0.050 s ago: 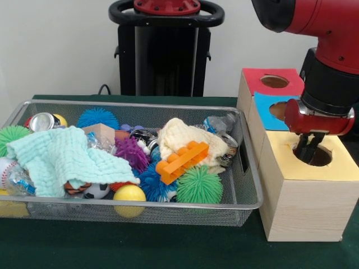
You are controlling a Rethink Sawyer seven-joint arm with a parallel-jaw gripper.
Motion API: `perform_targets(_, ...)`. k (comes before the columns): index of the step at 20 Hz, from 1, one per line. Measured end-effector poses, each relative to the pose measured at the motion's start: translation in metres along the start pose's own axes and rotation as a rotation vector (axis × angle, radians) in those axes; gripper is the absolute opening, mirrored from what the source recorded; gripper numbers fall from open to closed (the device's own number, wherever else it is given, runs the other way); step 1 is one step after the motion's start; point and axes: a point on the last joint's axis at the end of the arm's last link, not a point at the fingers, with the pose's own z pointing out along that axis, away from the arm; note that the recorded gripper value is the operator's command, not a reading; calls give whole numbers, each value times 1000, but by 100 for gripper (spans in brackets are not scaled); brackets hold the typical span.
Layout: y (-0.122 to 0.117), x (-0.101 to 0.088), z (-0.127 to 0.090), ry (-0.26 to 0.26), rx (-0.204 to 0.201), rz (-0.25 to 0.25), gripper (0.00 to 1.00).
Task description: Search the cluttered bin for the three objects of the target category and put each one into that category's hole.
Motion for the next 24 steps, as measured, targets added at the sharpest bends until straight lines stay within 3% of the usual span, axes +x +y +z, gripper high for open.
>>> perform_targets(7,-1,-1,1,2,-5,3,0)
perform_targets(14,-10,-4,16,17,-45,30,0)
perform_targets(24,-15,-12,31,-16,-76,52,0)
